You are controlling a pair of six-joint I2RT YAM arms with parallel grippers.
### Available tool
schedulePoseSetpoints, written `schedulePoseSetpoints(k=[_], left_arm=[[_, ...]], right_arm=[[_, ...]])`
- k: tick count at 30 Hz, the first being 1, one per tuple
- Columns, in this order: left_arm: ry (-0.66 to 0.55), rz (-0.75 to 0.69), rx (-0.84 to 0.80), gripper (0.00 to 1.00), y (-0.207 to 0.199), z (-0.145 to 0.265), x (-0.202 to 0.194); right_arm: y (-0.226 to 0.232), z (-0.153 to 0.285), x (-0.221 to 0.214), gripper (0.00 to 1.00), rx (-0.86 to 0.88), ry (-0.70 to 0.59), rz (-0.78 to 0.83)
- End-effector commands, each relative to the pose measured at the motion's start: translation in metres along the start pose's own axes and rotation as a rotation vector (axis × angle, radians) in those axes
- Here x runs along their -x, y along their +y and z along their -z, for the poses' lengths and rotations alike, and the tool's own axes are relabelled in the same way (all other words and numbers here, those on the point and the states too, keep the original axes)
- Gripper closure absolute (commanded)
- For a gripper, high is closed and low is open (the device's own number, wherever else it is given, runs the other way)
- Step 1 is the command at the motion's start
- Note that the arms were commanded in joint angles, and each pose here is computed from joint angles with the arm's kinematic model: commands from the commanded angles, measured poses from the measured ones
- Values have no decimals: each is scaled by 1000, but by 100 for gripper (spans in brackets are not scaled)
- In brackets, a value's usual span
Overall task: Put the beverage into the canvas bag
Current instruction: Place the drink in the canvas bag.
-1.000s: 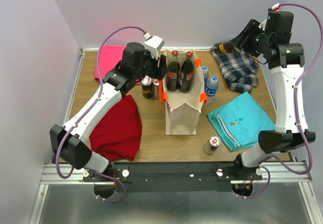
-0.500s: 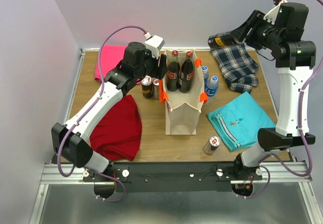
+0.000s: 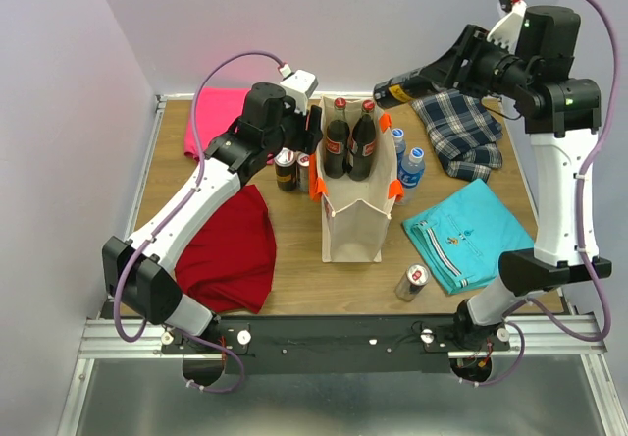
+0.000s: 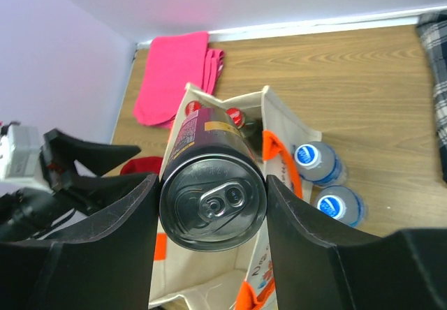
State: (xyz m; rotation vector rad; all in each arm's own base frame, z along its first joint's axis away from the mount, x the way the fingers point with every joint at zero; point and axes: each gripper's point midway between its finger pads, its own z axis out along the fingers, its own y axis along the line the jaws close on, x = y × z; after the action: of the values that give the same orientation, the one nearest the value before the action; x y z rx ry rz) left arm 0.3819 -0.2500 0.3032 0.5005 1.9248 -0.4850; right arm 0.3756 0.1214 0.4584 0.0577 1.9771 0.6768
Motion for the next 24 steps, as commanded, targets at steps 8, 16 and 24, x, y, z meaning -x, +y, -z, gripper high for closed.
schedulePoseSetpoints(k=[8, 16, 24], left_arm=[[-21, 24, 51, 32, 9, 2, 10], [-5, 20, 46, 33, 9, 2, 5], [0, 24, 34, 34, 7, 1, 0]], right_arm=[[70, -11, -31, 99, 87, 33, 119], [63, -38, -75, 99, -57, 117, 168], [46, -64, -99, 99, -193, 133, 206]])
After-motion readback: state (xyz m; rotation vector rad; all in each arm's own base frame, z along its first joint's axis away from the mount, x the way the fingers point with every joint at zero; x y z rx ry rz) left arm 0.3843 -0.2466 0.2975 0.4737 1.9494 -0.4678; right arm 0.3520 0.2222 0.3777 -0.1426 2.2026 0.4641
